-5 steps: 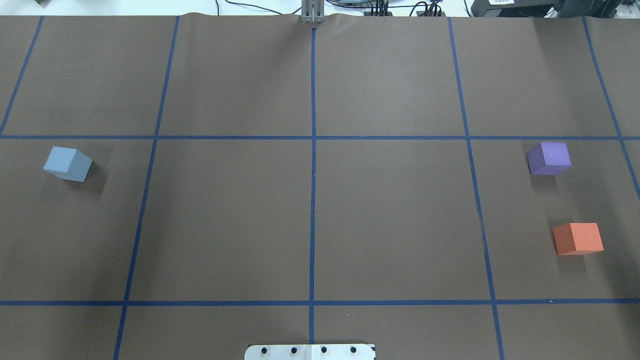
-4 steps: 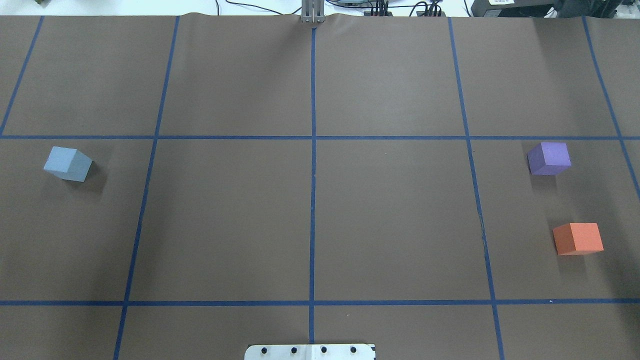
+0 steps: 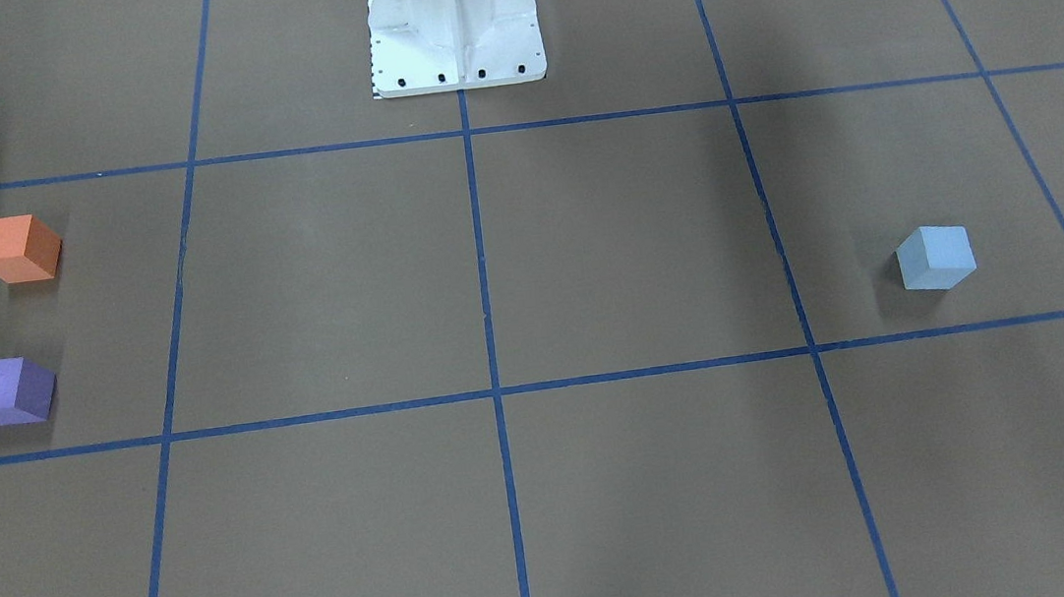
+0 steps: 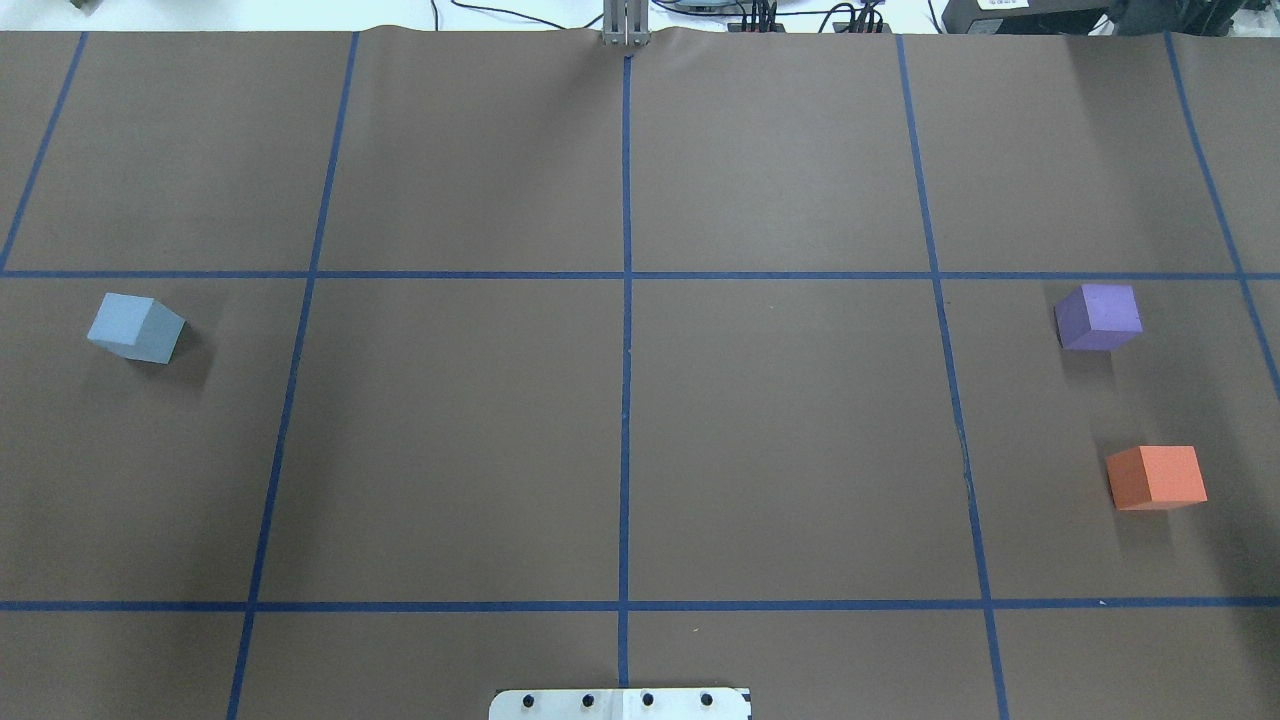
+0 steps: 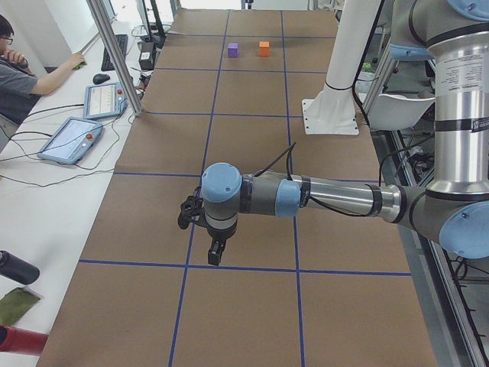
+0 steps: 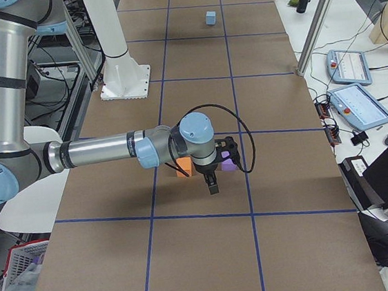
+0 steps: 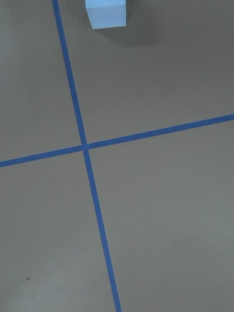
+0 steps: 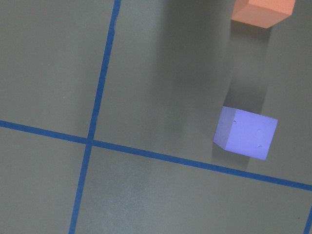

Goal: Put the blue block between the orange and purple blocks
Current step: 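Move the left gripper toward the light-blue cube, then lower the left gripper and grasp the light-blue cube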

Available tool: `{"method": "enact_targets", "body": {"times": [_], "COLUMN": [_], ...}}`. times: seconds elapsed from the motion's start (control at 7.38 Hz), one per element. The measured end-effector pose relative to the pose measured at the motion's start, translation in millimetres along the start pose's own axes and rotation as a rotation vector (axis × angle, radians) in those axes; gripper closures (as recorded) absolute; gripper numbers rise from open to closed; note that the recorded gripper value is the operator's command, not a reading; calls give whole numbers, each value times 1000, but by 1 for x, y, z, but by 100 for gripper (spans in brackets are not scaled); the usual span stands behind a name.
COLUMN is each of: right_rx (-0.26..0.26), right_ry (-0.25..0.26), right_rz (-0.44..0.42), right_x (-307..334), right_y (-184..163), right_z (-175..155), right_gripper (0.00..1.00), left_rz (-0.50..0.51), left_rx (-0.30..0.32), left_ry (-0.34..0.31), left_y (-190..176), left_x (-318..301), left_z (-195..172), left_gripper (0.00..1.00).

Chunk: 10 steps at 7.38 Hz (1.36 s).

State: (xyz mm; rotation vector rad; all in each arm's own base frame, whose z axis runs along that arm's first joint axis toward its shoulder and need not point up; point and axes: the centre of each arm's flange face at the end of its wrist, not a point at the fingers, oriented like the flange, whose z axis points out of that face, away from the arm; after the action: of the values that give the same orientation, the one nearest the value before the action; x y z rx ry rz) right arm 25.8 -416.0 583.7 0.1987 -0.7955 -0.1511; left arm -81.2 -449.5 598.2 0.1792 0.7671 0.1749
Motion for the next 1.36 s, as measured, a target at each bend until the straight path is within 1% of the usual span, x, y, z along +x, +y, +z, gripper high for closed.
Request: {"method": "enact_targets", "body": {"times": [0.14, 0.27, 0.41, 0.54, 0.68, 0.81, 0.95, 1.08, 1.36], "right_rx": [-5, -8, -10, -14, -19, -23, -25, -26, -27], "right_ry": [-2, -4, -6, -8, -10, -11, -11, -12, -12], "right_rz": [0, 9, 17, 19, 20, 19, 19, 18, 18], "right_x": [-3, -7, -12, -17, -21, -24, -25, -25, -25], "right_y": [-1, -4, -9, -12, -14, -15, -15, -16, -15], "right_z": [2, 5, 6, 9, 12, 14, 15, 15, 15], "right_gripper": [0, 0, 0, 0, 0, 0, 0, 0, 0], "left_rz": [9, -9, -34, -23, 20, 54, 50, 22, -31], "left_rx": [20, 38, 52, 66, 56, 14, -23, -35, -22], "left_ry": [-2, -1, 5, 16, 33, 54, 70, 83, 104], "left_y": [-13, -30, -43, -53, -61, -65, -67, -68, -69], "left_x": [4, 11, 22, 40, 63, 92, 120, 140, 167], "left_z": [-4, -6, 0, 11, 32, 61, 85, 102, 135], "left_gripper": [0, 0, 0, 0, 0, 0, 0, 0, 0]}}
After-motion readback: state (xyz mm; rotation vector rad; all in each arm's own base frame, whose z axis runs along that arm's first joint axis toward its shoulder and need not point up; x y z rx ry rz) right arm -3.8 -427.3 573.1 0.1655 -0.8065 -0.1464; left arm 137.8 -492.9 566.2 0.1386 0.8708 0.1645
